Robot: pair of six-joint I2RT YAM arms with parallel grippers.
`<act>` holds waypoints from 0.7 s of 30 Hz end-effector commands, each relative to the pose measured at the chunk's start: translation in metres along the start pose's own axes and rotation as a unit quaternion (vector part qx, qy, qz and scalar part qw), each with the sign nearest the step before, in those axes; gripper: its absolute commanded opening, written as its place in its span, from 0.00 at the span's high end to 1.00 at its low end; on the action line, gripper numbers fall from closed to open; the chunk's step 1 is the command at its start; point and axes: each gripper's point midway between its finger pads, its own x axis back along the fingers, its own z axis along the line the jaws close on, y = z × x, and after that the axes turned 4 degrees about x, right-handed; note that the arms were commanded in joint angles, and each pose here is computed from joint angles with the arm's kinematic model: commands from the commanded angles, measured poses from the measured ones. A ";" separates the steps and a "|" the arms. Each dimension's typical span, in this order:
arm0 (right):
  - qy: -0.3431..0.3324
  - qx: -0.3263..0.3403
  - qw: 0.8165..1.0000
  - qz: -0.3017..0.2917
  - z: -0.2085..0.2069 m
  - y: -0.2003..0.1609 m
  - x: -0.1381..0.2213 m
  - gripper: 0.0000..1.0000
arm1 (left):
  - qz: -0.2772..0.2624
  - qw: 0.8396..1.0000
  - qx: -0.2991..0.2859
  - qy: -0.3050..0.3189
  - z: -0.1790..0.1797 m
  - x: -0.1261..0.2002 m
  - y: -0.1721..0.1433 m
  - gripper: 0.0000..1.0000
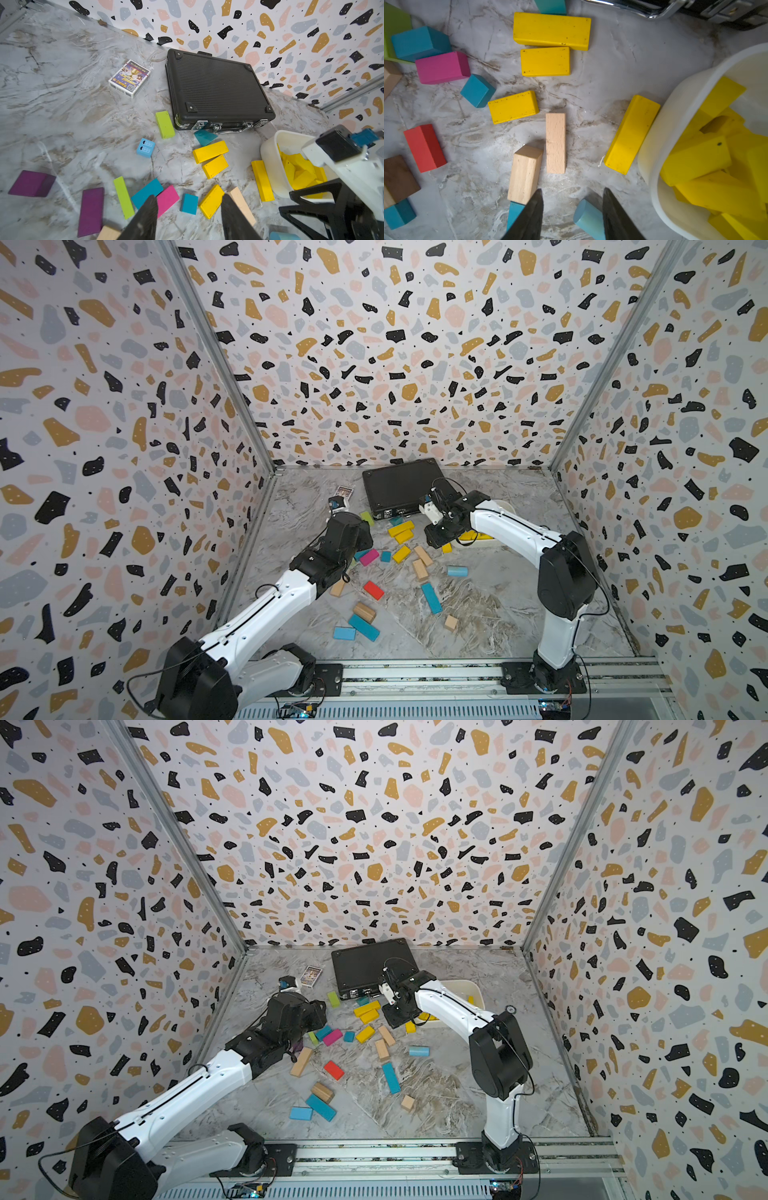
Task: Pick out the yellow building blocks
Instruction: Pick up the building block from the center of the board.
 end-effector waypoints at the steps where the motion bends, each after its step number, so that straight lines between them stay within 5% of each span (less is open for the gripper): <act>1: -0.072 -0.046 0.996 0.007 -0.026 0.004 0.005 0.54 | 0.027 0.999 -0.032 0.011 0.008 -0.001 -0.013 0.49; 11: -0.211 -0.085 0.973 0.042 -0.072 0.002 -0.025 0.54 | 0.035 0.999 -0.025 0.006 0.008 -0.002 -0.017 0.49; 21: -0.218 -0.086 0.970 0.061 -0.077 -0.001 -0.045 0.51 | 0.034 0.999 -0.022 0.006 0.005 -0.004 -0.015 0.49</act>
